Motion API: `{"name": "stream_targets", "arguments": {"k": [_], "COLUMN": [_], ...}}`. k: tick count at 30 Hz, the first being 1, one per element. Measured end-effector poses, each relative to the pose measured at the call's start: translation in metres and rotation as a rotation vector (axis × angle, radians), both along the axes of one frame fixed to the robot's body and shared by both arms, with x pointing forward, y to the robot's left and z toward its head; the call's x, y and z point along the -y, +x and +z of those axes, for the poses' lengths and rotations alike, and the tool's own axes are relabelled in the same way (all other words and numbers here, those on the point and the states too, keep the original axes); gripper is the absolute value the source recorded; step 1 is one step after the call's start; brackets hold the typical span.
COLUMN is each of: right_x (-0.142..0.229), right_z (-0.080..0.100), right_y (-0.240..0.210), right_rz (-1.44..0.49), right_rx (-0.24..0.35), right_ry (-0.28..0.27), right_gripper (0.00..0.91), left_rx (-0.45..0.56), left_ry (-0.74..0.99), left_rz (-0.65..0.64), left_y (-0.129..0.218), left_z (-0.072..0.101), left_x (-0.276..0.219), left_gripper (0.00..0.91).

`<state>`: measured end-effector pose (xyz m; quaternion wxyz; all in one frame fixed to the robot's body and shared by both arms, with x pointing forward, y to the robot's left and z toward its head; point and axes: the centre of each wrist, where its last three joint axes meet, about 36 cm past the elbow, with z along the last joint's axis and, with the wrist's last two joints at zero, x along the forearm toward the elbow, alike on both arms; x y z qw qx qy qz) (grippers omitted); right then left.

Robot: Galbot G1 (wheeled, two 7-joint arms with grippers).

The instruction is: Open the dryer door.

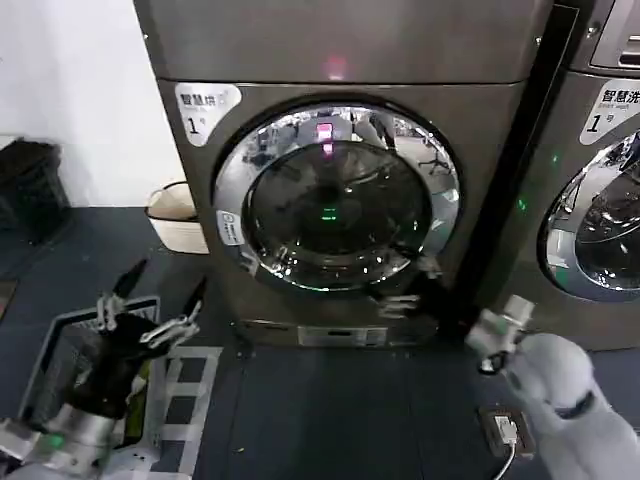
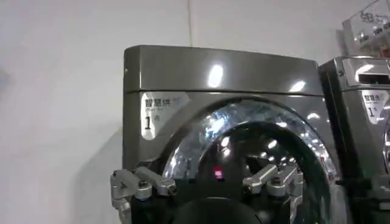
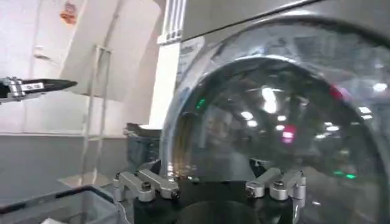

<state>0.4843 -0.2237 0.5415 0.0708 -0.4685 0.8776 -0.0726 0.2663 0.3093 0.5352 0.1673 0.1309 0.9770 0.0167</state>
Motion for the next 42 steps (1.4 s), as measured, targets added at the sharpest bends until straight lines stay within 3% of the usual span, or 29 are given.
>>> {"name": "stream_targets", "arguments": {"k": [8, 12, 24, 27, 42], "right_x": [-0.044, -0.066, -0.13, -0.14, -0.17], "right_z": [-0.005, -0.008, -0.02, -0.024, -0.035], "right_y": [0.036, 0.057, 0.11, 0.119, 0.149], "right_rz": [0.069, 0.117, 0.17, 0.168, 0.181], "right_rx": [-0.01, 0.013, -0.04, -0.013, -0.015], "right_ry": [-0.006, -0.04, -0.053, -0.079, -0.137], "right_gripper": [0.907, 0.907, 0.907, 0.907, 0.907], "left_rx": [-0.012, -0.023, -0.023, -0.02, -0.006], "left_ry": [-0.013, -0.018, -0.018, -0.018, -0.028], "left_rz": [0.001, -0.002, -0.006, -0.007, -0.019], "left_y": [-0.001, -0.002, 0.0, 0.001, 0.0], "left_z": [-0.004, -0.01, -0.011, -0.011, -0.006], "left_x": [0.004, 0.01, 0.009, 0.009, 0.012], "left_gripper": [0.907, 0.907, 0.907, 0.907, 0.907]}}
